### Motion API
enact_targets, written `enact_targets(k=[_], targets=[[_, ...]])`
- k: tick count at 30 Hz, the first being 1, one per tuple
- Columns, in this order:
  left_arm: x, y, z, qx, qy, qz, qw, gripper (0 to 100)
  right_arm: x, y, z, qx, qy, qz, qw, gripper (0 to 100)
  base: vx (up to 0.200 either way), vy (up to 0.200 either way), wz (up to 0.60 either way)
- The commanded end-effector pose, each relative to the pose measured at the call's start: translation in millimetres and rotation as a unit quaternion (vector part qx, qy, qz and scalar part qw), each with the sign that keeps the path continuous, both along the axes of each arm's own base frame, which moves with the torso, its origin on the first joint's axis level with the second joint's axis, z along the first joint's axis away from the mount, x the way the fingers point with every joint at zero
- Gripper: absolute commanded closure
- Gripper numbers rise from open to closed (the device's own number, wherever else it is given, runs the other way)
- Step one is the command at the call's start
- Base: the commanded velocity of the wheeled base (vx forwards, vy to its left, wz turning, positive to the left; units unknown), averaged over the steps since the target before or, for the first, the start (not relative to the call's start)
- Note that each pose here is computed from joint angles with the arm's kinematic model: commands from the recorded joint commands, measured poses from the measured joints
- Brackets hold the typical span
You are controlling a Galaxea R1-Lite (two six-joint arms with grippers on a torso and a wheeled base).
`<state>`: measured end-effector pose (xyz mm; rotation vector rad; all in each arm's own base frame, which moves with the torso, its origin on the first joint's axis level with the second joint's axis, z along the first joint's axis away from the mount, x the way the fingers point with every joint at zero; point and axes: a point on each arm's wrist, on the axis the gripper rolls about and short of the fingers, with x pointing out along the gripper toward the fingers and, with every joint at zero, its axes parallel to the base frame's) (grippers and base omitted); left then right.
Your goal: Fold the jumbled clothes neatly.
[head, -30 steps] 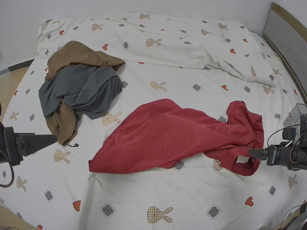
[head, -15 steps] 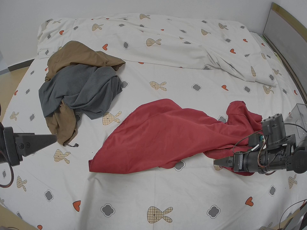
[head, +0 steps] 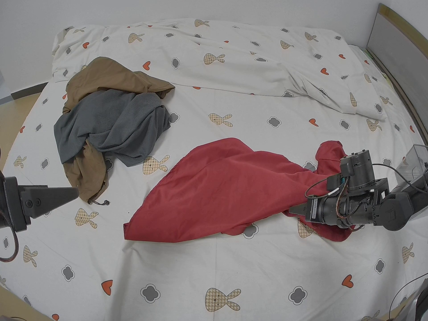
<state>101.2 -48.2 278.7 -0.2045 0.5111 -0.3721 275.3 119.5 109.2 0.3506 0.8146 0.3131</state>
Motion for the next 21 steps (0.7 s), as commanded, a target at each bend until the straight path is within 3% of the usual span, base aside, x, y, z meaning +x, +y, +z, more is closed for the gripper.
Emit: enact_targets(k=[1,4,10,16,18,19,21], targets=[[0,0,0,0.0,0.001,0.0,1.0,0,0,0,-3,0.001,0.004,-0.001,1.0,100,0.0,0.0,0.0],[0,0,0,0.0,0.0,0.0,1.0,0,-6,-3,7,0.006,-0.011,-0.003,0.9999,100,0.0,0.0,0.0],[0,0,-1,0.0,0.001,0.0,1.0,0,-34,-35,53,0.037,-0.084,-0.04,0.995,100,0.0,0.0,0.0],[2,-1,-3,0.003,0.006,0.0,1.0,0,-77,-76,109,0.112,-0.164,-0.107,0.9741,100,0.0,0.0,0.0],[2,-1,-3,0.003,0.007,0.0,1.0,0,-89,-84,119,0.131,-0.174,-0.107,0.97,100,0.0,0.0,0.0],[4,-2,-5,0.006,0.012,0.0,0.9999,0,-112,-94,133,0.17,-0.183,-0.085,0.9645,100,0.0,0.0,0.0],[5,-2,-6,0.007,0.014,0.0,0.9999,0,-118,-95,136,0.179,-0.186,-0.077,0.9631,100,0.0,0.0,0.0]])
